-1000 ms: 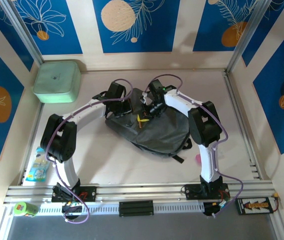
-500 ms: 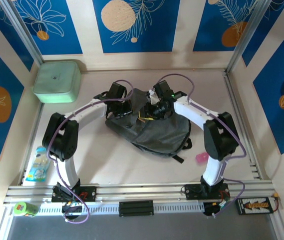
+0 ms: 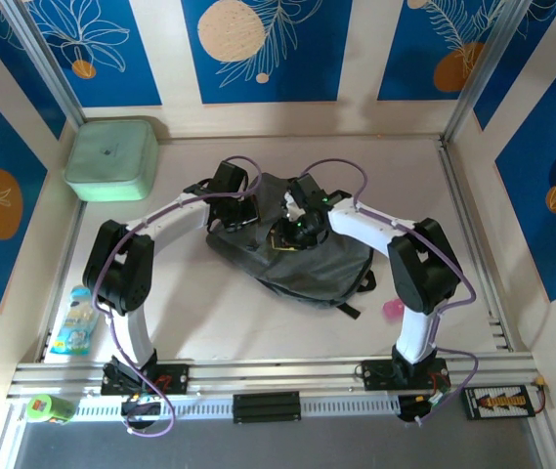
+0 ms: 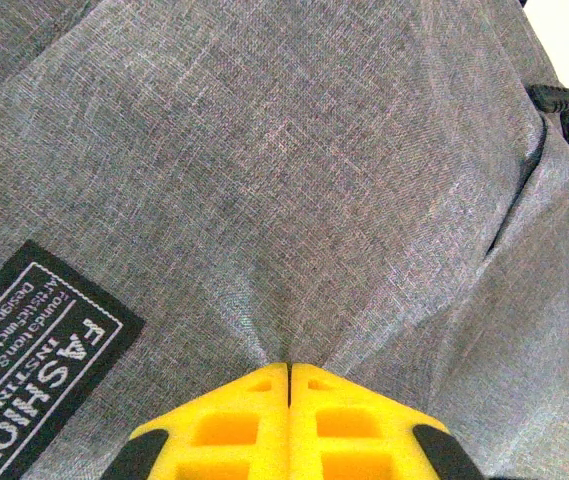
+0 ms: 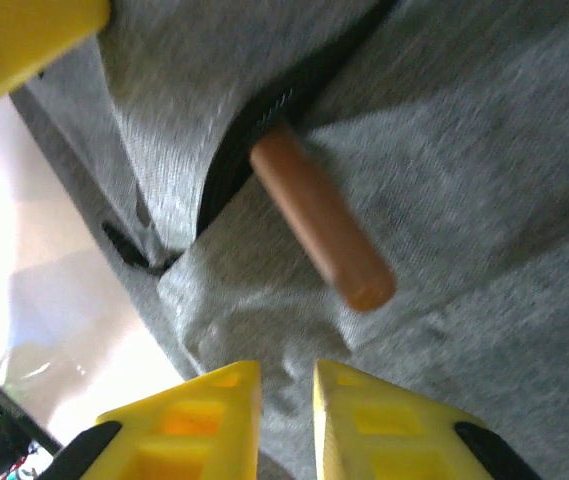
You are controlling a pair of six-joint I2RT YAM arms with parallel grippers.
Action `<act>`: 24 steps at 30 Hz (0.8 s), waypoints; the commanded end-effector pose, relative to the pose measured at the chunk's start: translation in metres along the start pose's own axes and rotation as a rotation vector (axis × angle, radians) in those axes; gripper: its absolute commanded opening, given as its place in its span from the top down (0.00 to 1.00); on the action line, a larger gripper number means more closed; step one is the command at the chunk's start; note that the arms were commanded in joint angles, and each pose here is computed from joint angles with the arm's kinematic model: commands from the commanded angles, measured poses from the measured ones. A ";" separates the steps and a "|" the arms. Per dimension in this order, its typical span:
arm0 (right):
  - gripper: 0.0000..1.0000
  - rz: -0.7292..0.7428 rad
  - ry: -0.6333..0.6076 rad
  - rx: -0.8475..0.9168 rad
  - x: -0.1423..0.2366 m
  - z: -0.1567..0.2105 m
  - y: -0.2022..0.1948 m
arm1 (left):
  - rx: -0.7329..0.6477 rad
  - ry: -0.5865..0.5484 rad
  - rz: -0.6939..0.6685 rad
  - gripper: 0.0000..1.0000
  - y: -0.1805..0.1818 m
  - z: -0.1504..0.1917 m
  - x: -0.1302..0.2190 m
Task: Pack the student bag
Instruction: Place the pen in the student bag.
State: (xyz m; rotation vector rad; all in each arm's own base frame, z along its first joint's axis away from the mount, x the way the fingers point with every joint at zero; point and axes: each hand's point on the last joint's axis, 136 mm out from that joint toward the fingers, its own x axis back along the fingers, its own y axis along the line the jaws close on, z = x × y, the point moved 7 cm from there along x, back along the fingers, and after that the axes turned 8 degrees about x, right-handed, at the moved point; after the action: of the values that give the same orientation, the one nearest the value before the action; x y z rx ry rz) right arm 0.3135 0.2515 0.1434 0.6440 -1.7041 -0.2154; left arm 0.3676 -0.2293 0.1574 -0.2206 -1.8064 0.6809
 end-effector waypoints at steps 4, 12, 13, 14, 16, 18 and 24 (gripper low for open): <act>0.89 0.094 -0.155 -0.056 -0.002 -0.053 -0.021 | -0.002 0.033 -0.005 0.99 -0.001 -0.001 0.002; 0.97 0.015 -0.305 -0.042 0.005 -0.084 -0.030 | -0.016 0.052 0.015 0.97 -0.008 0.000 0.009; 0.96 0.003 -0.322 -0.038 0.011 -0.083 -0.029 | -0.017 0.057 0.018 0.96 -0.009 0.000 0.009; 0.96 -0.006 -0.338 -0.034 0.016 -0.081 -0.028 | -0.020 0.061 0.023 0.95 -0.010 0.000 0.010; 0.95 -0.018 -0.365 -0.026 0.026 -0.074 -0.026 | -0.020 0.066 0.031 0.94 -0.011 0.000 0.011; 0.93 -0.014 -0.374 -0.039 0.034 -0.064 -0.027 | -0.023 0.065 0.036 0.93 -0.013 0.000 0.012; 0.91 -0.017 -0.237 -0.146 0.012 -0.032 -0.039 | -0.030 0.059 0.049 0.94 -0.015 -0.002 0.014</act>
State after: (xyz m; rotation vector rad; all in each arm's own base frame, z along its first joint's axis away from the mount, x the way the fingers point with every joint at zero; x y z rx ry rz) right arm 0.3673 0.2189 0.1595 0.5652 -1.9802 -0.4012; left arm 0.3647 -0.2319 0.1657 -0.2514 -1.7714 0.6661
